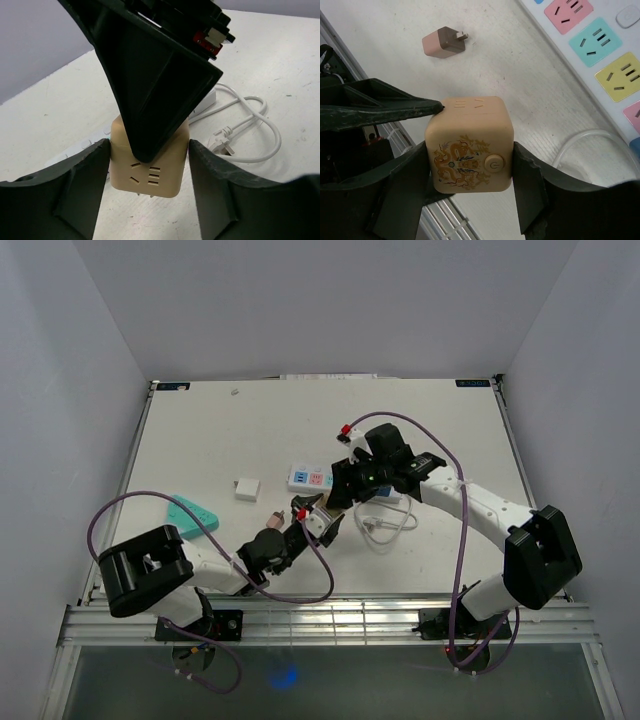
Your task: Insert the plug
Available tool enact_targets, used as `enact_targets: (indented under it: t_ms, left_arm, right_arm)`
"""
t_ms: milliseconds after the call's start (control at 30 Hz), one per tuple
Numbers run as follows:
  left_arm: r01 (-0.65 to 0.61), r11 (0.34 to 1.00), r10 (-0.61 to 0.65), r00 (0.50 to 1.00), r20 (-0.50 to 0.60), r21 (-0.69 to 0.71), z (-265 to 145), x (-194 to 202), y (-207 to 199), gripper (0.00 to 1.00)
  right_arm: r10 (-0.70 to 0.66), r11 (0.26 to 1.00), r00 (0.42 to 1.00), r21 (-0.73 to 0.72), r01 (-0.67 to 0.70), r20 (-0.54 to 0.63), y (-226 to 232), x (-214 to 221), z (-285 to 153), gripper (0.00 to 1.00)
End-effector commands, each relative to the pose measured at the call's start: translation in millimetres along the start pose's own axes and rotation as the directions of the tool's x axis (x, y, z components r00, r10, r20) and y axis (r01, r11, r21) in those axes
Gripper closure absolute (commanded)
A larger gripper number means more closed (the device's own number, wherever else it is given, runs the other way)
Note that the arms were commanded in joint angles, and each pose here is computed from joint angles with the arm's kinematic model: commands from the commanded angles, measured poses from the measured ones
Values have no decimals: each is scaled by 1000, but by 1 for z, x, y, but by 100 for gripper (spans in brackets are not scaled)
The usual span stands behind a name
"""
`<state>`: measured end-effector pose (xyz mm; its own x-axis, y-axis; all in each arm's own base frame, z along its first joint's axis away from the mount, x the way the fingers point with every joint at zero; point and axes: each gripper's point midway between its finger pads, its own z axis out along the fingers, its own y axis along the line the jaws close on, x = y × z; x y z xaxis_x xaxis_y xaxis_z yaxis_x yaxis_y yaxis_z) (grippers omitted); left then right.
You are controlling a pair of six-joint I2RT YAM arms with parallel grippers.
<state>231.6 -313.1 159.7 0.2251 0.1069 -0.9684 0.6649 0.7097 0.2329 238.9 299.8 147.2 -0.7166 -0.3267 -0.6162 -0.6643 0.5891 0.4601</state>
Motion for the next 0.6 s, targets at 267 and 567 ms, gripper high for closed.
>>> enact_targets:
  t_ms: [267, 567]
  left_arm:
    - [228, 974, -226, 960, 165, 4, -23, -70, 17, 2]
    - [320, 944, -305, 938, 166, -74, -31, -71, 33, 2]
  right_arm:
    - [-254, 967, 940, 84, 241, 228, -3, -70, -12, 92]
    - [-585, 810, 789, 82, 581, 189, 2, -111, -29, 92]
